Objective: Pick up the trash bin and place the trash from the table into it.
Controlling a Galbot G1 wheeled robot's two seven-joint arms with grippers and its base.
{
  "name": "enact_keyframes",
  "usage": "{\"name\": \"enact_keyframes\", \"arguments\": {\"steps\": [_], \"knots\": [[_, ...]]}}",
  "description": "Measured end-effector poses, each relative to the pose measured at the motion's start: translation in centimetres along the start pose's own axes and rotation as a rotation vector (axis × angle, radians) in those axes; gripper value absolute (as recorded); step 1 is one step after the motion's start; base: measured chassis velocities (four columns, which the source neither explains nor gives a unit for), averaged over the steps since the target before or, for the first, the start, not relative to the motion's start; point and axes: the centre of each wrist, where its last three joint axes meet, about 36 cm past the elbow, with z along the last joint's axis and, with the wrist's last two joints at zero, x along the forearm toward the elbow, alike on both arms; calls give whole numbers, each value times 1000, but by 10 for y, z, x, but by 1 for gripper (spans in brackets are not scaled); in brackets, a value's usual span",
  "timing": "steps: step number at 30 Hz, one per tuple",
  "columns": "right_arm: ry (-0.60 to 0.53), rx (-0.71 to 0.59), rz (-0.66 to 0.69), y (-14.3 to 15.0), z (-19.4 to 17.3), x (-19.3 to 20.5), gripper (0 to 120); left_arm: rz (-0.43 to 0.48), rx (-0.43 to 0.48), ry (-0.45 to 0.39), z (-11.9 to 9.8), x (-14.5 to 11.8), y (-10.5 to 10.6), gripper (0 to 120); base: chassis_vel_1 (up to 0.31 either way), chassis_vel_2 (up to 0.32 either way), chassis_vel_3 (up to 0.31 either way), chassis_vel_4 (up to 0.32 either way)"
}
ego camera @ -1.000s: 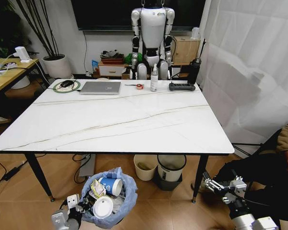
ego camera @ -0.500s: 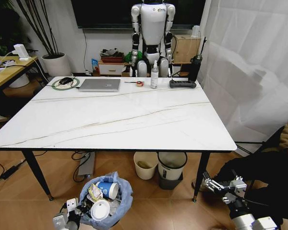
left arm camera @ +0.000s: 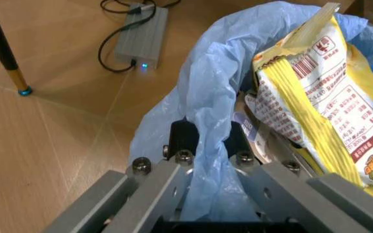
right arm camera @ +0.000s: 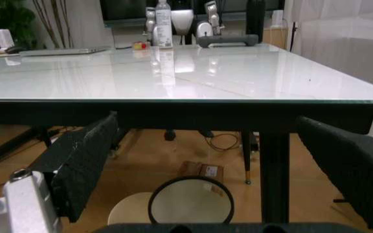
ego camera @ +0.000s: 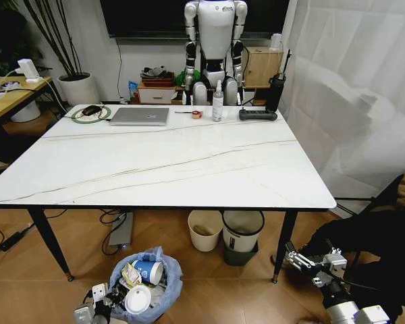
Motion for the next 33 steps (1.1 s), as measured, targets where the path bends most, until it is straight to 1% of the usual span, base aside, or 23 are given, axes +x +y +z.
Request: {"name": "enact_keyframes", "arguments": {"steps": [5,14,26,33], "knots": [[0,0,0,0,0,0,100,-7,1,7,4,-3,1,0,0,0,0,0],[0,0,0,0,0,0,100,-8,3,-2,1,-3,1,0,0,0,0,0],[0,0,0,0,0,0,100,-19,5,9,9,-3,3,0,0,0,0,0],[0,0,0,0,0,0,100,-18,5,7,10,-3,2,0,0,0,0,0]]}}
